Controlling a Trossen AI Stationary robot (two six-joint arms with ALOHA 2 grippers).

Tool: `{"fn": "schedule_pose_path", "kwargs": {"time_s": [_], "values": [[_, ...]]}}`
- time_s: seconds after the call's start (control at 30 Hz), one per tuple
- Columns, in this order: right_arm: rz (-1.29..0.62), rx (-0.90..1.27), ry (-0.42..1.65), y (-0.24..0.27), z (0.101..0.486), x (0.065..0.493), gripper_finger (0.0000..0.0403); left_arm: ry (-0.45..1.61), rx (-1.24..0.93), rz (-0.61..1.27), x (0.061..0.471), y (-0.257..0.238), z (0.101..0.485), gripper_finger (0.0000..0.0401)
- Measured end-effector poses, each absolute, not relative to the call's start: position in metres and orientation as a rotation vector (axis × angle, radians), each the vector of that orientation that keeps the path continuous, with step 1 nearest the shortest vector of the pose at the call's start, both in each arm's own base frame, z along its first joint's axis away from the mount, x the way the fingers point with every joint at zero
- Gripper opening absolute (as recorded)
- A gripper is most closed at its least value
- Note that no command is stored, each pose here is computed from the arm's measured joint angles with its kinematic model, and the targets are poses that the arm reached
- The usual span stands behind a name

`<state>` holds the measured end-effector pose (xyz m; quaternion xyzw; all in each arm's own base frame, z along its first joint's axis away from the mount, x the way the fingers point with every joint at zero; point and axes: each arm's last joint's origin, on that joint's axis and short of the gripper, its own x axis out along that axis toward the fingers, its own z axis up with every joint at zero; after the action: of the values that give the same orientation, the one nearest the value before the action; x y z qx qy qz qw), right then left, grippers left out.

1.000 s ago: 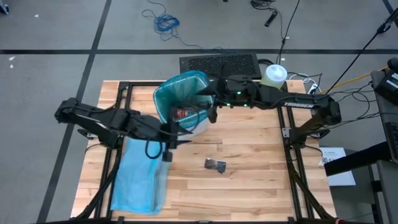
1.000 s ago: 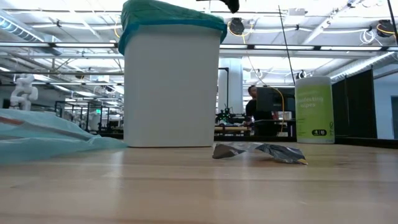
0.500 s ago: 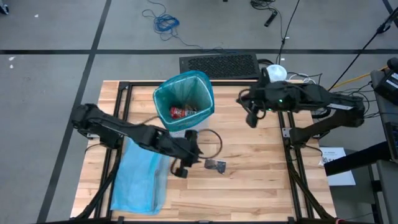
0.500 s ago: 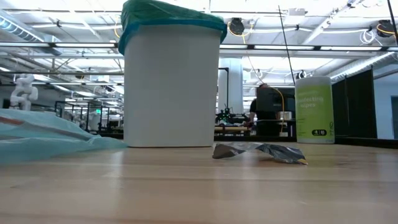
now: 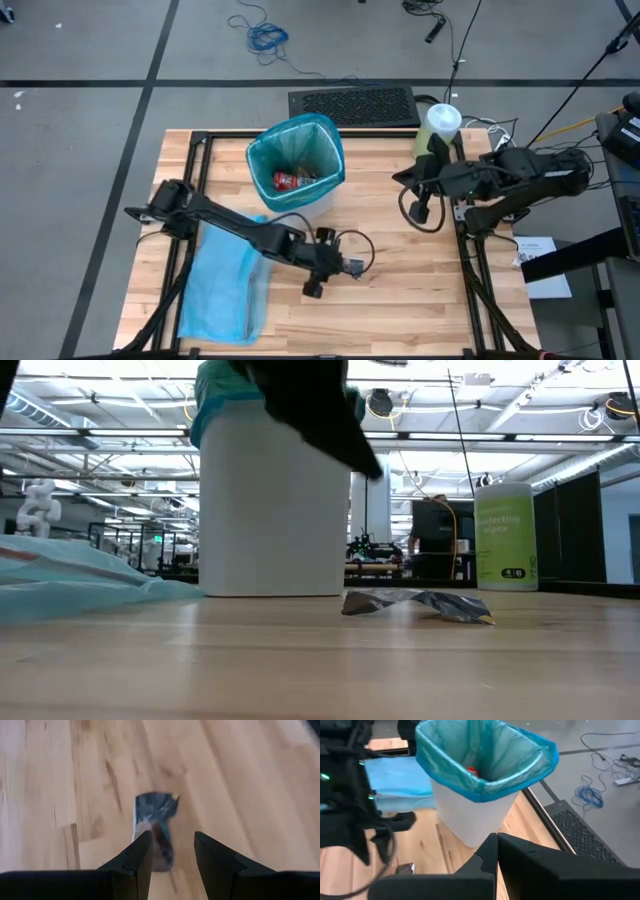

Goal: Place trash/remove bag and relplace
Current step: Put the brown paper into the blue trash bag inside the white trash bin

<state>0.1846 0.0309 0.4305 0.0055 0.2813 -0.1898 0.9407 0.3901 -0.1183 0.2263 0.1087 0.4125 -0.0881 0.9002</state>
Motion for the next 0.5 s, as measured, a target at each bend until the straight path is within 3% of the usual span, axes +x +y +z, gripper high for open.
{"fn": "schedule_pose_path", "kwargs": {"time_s": [0.23,0.5], "values": [[-0.38,-0.012,0.594,0.037,0.426,0.192,0.0,0.944,0.206,-0.118,0.405,-0.091,0.196,0.0141],[-0.381,-0.027,0.634,0.038,0.421,0.196,0.0,0.988,-0.033,-0.327,0.416,-0.052,0.181,0.0141]]}}
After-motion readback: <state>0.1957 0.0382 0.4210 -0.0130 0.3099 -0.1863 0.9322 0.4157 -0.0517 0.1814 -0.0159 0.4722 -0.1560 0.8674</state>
